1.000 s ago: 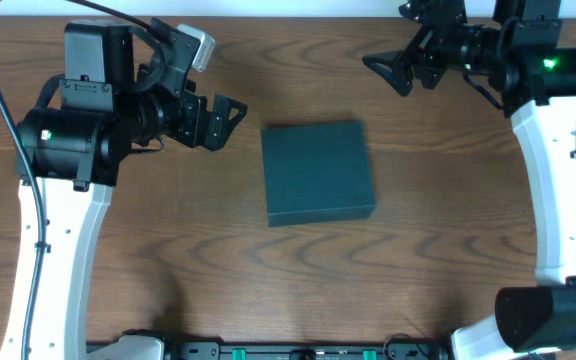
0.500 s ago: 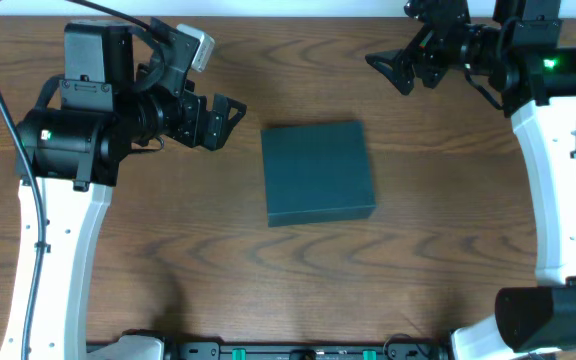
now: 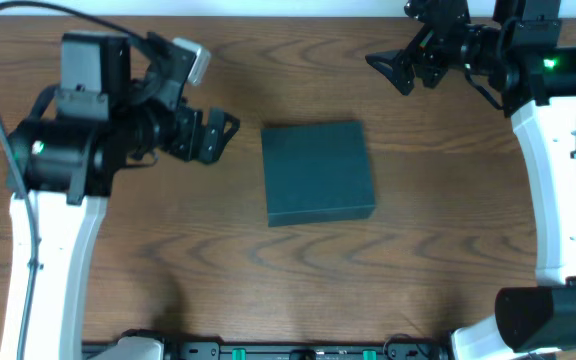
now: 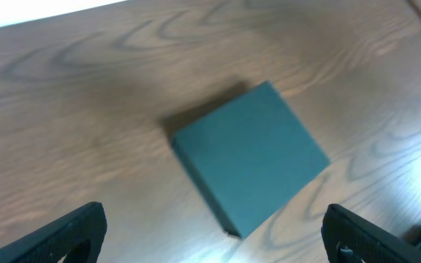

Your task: Pack container

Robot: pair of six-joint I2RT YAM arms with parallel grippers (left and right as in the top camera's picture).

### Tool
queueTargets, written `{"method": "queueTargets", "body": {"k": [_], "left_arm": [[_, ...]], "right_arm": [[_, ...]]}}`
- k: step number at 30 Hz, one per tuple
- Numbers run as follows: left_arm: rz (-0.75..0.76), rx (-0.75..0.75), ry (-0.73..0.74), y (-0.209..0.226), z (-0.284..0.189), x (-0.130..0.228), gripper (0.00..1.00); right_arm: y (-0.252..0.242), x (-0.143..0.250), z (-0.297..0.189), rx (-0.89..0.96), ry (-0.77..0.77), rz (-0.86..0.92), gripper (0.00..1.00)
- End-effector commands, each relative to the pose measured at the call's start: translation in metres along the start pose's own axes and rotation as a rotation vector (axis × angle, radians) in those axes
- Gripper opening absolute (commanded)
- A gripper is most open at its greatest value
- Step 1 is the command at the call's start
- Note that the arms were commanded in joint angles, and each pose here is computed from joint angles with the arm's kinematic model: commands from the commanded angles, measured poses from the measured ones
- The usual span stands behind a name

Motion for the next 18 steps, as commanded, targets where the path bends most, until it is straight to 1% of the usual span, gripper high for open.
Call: {"method": "queueTargets", "body": {"k": [1, 4, 7, 9, 13, 18], "left_arm": [[0.029, -0.134, -0.043, 0.005, -0.033, 0.010, 0.95], [0.040, -0.224, -0.093, 0.010, -0.054, 0.023, 0.95], [0.036, -0.282, -0.159, 0.017, -0.066, 0.037, 0.95], [0.015, -0.320, -0.220, 0.026, -0.070, 0.053, 0.95], [-0.079, -0.374, -0.300, 0.042, -0.070, 0.084, 0.95], [-0.252, -0.446, -0.362, 0.060, -0.055, 0.143, 0.95]], "right_arm": [[0.005, -0.007, -0.002, -0.005, -0.011, -0.008, 0.99], [0.005, -0.007, -0.002, -0.005, -0.011, -0.008, 0.99], [0.005, -0.007, -0.002, -0.005, -0.011, -0.008, 0.99], [0.005, -0.007, -0.002, -0.005, -0.011, -0.008, 0.99], [0.005, -0.007, -0.002, -0.005, -0.011, -0.008, 0.99], [0.005, -0.007, -0.002, -0.005, -0.011, -0.008, 0.99]]}}
Point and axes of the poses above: each gripper's point midway between its finger pads, its own z axis out along the fingers, its own y axis along the line the jaws close on, x = y × z, the point moved 2 cm from there along -z, back along the fingers, and after that the axes turned 5 degrees about -z, right-handed, at the moved point
